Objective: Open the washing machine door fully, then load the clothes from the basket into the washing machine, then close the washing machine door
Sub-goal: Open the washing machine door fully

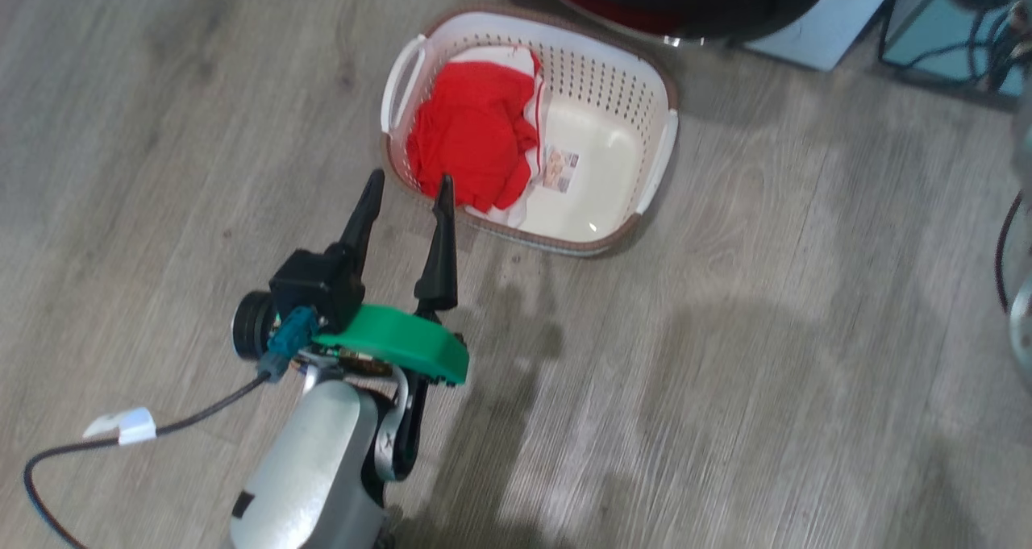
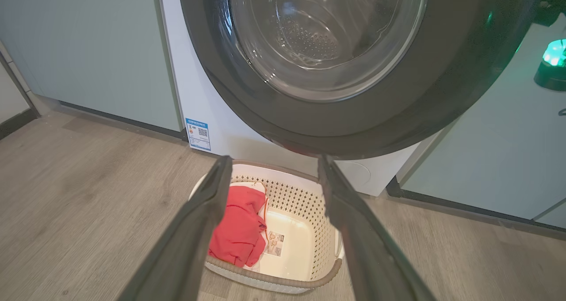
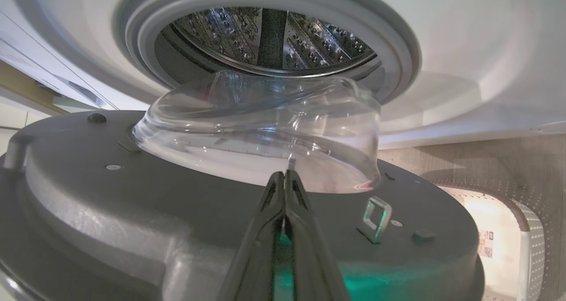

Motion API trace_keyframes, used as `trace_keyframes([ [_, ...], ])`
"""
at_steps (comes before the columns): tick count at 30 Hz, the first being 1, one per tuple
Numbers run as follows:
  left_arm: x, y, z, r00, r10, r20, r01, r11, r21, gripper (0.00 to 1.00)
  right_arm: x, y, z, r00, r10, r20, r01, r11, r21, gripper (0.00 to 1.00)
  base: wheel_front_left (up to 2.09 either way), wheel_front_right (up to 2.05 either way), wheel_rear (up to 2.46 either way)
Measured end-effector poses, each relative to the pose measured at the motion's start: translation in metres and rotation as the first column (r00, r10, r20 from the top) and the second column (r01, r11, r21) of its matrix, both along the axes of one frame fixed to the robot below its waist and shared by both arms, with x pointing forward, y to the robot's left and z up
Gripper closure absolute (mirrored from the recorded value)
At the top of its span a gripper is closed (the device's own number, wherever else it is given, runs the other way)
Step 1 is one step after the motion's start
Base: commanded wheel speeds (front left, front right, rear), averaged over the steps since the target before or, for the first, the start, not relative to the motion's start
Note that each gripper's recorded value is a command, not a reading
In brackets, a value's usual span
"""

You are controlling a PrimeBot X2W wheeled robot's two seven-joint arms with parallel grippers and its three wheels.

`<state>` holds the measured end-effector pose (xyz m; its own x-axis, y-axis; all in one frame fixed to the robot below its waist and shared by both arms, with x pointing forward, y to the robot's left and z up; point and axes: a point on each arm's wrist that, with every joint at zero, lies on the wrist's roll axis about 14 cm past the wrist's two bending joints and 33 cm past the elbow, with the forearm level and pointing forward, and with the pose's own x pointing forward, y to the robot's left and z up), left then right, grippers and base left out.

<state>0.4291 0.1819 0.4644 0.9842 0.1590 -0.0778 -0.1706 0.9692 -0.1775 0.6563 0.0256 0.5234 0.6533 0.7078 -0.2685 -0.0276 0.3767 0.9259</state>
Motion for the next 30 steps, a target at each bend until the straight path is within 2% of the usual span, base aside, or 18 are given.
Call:
trace_keyframes([
  [17,-0.053,0.025,0.026,0.995,0.086,0.051,-0.086,0.996,0.006,0.0,-0.083,0.04,0.009,0.985,0.169,-0.029,-0.169,0.986,0.003,1.0,0.0,0.0,0.0],
  [27,-0.074,0.042,0.027,0.989,0.137,0.049,-0.138,0.99,0.019,0.0,-0.112,0.07,0.007,0.961,0.275,-0.028,-0.275,0.961,0.007,1.0,0.0,0.0,0.0],
  [30,-0.08,0.05,0.031,0.985,0.163,0.058,-0.164,0.986,0.024,0.0,-0.129,0.089,0.005,0.937,0.347,-0.034,-0.346,0.938,0.021,1.0,0.0,0.0,0.0],
])
